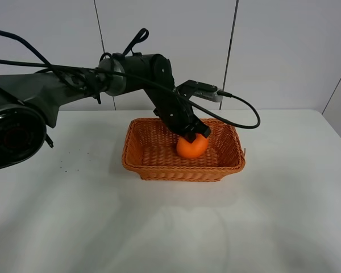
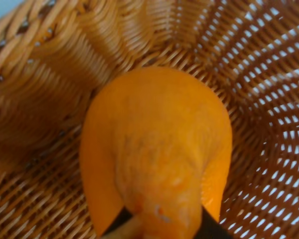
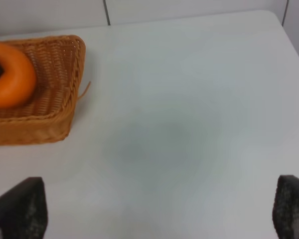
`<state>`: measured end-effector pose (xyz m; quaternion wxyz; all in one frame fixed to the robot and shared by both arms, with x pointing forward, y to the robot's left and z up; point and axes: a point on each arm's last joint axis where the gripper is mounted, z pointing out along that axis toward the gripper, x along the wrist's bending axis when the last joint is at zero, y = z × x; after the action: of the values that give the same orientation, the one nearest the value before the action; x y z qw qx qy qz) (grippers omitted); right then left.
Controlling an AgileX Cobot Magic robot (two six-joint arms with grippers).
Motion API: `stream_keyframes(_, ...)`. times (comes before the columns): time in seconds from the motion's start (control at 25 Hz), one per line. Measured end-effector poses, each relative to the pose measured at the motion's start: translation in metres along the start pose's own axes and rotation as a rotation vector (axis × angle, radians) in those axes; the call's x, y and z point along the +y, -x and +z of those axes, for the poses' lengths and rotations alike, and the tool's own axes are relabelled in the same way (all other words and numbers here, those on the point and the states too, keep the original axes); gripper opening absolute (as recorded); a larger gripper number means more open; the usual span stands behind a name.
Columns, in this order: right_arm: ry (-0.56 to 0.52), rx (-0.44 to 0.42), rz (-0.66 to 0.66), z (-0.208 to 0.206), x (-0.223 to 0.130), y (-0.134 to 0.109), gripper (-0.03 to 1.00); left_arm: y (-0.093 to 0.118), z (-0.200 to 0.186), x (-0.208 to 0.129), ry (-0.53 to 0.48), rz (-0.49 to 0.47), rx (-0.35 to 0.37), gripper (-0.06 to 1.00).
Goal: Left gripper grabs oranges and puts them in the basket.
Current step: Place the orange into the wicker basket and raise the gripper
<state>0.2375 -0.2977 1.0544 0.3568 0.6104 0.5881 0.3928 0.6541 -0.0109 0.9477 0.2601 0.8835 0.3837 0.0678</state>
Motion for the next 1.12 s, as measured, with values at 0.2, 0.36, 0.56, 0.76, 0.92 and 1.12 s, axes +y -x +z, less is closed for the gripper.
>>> stream_keyframes(0.2,0.0,0.0,0.0,0.0,0.0,0.0,0.69,-0.003,0.012,-0.006,-0.03,0.022,0.021,0.12)
stream_keyframes(0.36,0.0,0.0,0.0,0.0,0.0,0.0,0.69,-0.005,0.013,-0.006,-0.023,0.031,0.033,0.12)
stream_keyframes(0.56,0.0,0.0,0.0,0.0,0.0,0.0,0.69,-0.005,0.013,-0.005,-0.013,0.031,0.035,0.12)
stream_keyframes(0.76,0.0,0.0,0.0,0.0,0.0,0.0,0.69,-0.005,0.013,-0.005,-0.011,0.034,0.037,0.12)
stream_keyframes(0.92,0.0,0.0,0.0,0.0,0.0,0.0,0.69,-0.01,0.013,-0.005,-0.01,0.028,0.044,0.12)
stream_keyframes(1.12,0.0,0.0,0.0,0.0,0.0,0.0,0.69,-0.021,0.011,-0.006,-0.008,0.004,0.055,0.12)
